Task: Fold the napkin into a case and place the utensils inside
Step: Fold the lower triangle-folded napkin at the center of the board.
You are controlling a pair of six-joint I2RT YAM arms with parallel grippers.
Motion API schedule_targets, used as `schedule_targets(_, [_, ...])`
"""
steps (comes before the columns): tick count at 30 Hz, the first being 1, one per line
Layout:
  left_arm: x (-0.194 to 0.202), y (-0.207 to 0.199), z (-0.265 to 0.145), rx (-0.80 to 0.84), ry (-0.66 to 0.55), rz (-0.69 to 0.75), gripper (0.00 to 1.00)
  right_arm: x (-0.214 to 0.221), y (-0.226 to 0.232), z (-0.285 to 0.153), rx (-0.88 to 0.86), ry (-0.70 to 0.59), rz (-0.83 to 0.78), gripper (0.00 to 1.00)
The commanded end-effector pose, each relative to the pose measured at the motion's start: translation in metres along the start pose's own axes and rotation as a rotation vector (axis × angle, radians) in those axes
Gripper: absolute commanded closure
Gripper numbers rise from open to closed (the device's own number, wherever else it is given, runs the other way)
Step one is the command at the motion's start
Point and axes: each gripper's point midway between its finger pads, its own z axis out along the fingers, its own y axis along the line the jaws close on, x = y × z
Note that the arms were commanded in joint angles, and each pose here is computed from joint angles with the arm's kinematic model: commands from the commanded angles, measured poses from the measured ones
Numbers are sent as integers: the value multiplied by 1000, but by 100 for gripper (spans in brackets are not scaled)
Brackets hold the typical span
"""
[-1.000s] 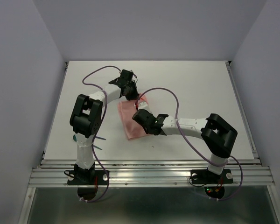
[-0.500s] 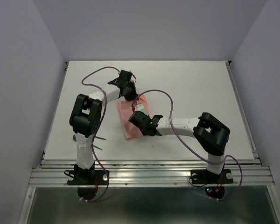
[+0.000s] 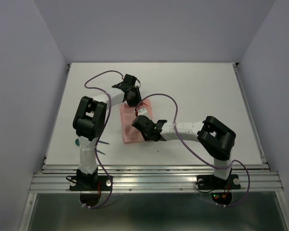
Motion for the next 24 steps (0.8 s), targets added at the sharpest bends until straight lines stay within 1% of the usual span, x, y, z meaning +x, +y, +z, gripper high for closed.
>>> schedule_targets(1, [-32, -5, -28, -37, -92, 38, 52, 13, 16, 1, -73, 27, 28, 63])
schedule_targets(2, [-35, -5, -32, -43, -101, 42, 48, 13, 18, 0, -84, 26, 33, 63])
schedule_targets(4, [-43, -8, -41, -47, -122, 52, 48, 13, 20, 0, -95, 27, 39, 62])
schedule_targets(6, [-50, -11, -49, -50, -143, 60, 47, 14, 23, 0, -111, 33, 43, 56])
schedule_targets(9, [-52, -14, -58, -45, -151, 70, 47, 15, 29, 0, -139, 38, 52, 52])
schedule_targets(11, [-52, -14, -61, -42, -153, 72, 47, 14, 31, -1, -152, 36, 58, 47])
schedule_targets(12, [-51, -14, -64, -42, -156, 72, 47, 12, 32, -3, -159, 32, 62, 42])
schedule_targets(24, [-38, -7, -93, -41, -177, 59, 50, 13, 32, -6, -172, 27, 63, 41])
